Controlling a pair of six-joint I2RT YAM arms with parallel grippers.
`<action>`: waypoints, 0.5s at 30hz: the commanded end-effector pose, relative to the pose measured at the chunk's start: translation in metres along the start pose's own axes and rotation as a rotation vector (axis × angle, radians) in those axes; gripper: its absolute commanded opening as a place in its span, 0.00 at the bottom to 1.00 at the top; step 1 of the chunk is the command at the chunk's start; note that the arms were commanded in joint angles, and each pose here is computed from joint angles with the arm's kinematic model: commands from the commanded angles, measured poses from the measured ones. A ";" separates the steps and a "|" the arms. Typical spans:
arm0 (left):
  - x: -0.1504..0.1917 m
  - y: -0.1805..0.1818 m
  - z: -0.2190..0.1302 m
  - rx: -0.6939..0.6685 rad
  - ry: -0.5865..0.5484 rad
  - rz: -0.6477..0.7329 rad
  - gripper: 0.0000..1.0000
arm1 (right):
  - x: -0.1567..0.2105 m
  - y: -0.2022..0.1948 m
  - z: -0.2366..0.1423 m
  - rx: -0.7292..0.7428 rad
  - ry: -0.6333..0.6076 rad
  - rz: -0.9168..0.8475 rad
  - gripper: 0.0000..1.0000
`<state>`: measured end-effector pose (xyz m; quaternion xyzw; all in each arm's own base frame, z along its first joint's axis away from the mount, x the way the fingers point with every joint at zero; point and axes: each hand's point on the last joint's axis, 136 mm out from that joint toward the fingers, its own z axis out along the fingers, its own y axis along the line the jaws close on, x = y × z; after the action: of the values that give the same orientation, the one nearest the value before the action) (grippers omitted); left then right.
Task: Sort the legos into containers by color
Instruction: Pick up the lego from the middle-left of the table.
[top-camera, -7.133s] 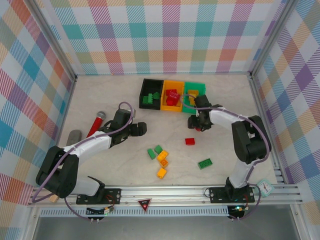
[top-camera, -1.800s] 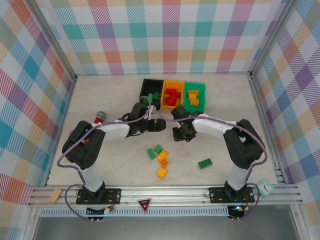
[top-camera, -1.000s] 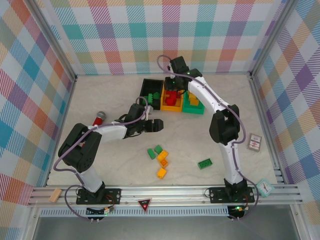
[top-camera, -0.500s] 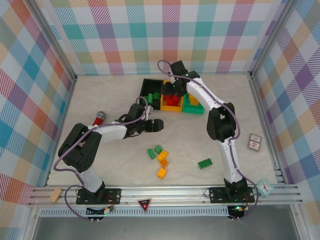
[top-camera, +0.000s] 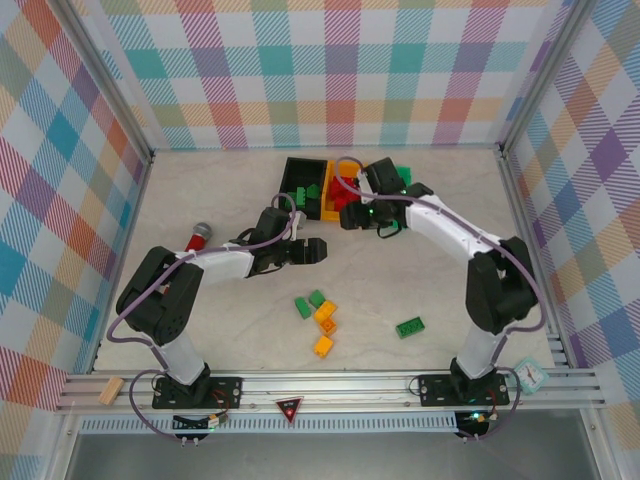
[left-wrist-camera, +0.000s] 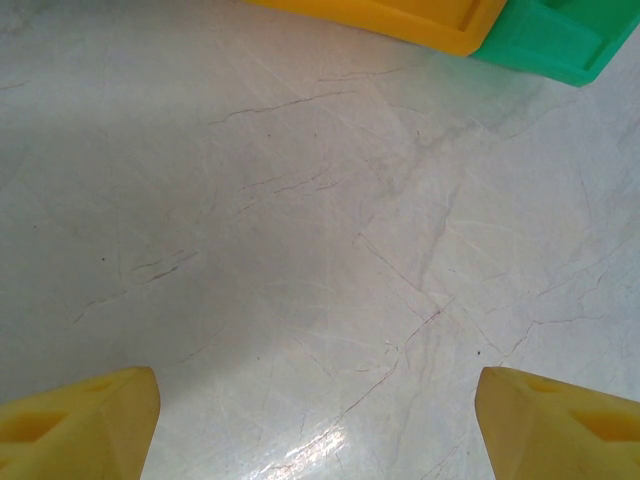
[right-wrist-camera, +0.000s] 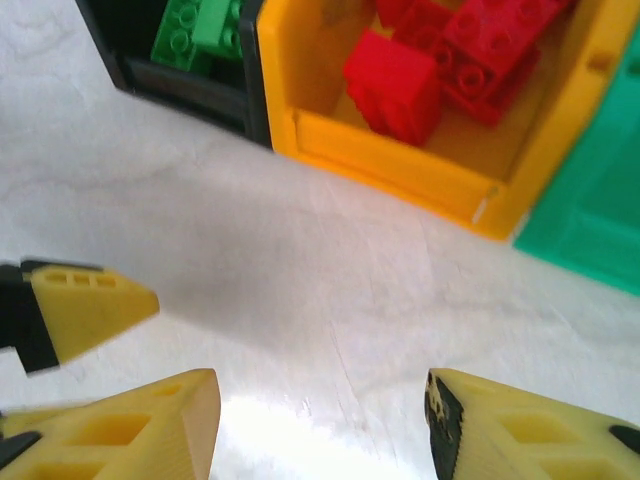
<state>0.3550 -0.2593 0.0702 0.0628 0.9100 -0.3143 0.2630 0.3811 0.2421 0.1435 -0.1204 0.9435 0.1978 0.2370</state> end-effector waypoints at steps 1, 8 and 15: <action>-0.004 -0.001 -0.011 -0.004 -0.021 0.012 0.82 | 0.006 -0.002 -0.014 -0.001 -0.064 -0.033 0.58; -0.006 -0.002 -0.017 -0.025 -0.033 0.003 0.83 | 0.039 -0.025 -0.026 0.073 -0.089 -0.042 0.58; 0.015 -0.021 -0.041 -0.062 0.035 0.042 0.83 | 0.064 -0.041 -0.013 0.110 -0.086 -0.040 0.58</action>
<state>0.3388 -0.2552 0.0933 0.0668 0.9129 -0.2991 0.2695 0.3270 0.1932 0.1059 -0.1160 0.9473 0.1502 0.2582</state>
